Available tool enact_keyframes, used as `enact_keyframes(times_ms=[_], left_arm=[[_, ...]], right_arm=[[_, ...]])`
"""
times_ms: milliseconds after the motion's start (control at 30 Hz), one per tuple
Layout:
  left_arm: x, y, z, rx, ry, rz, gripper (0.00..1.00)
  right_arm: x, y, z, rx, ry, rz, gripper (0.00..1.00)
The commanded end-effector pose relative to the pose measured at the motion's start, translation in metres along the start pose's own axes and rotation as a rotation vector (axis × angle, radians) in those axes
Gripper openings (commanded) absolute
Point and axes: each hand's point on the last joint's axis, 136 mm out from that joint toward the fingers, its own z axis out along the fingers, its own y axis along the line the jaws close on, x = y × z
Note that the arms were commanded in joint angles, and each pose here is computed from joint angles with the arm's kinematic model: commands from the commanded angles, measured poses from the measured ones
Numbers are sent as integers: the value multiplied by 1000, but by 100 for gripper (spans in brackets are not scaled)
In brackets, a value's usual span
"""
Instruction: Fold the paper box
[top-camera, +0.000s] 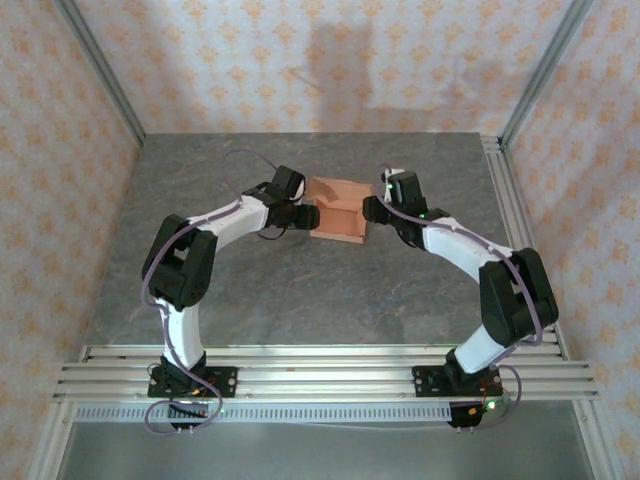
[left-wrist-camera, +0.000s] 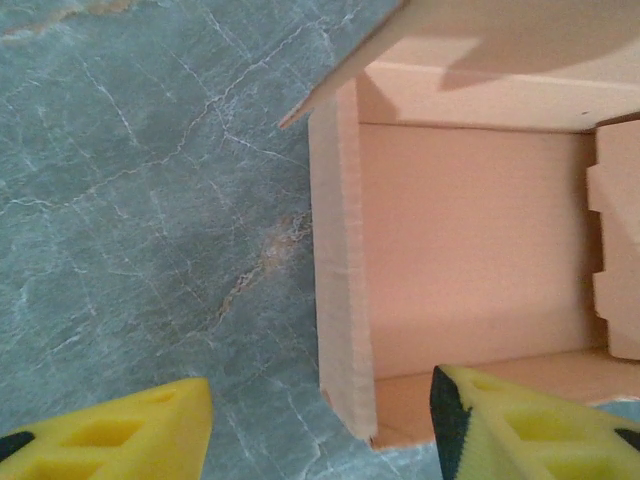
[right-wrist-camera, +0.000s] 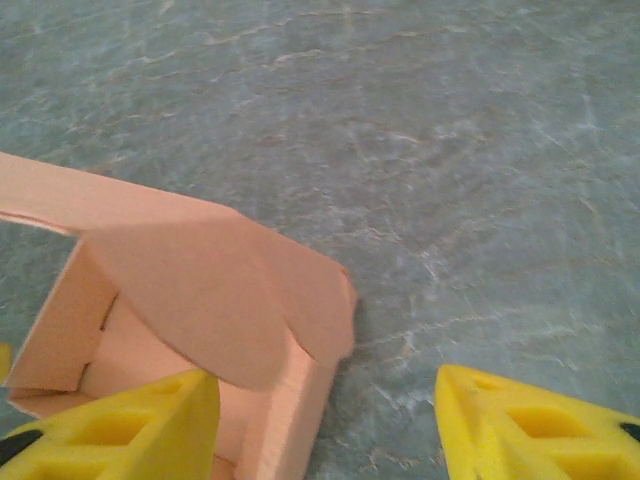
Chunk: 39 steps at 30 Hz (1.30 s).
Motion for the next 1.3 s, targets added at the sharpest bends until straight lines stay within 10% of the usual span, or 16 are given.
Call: enact_keyframes(times_ms=[0,267,1267], left_arm=[[-6,-4,8,10,-5,-34,57],[-1,-3,13,11,17,-59,41],[10,-5,15,31,31,-79,47]], right_arm=[[-15,-2,-15,58,-129,137,59],[20,9,3,109,-113,130,57],[-40,-28,61,241,12,211,80]])
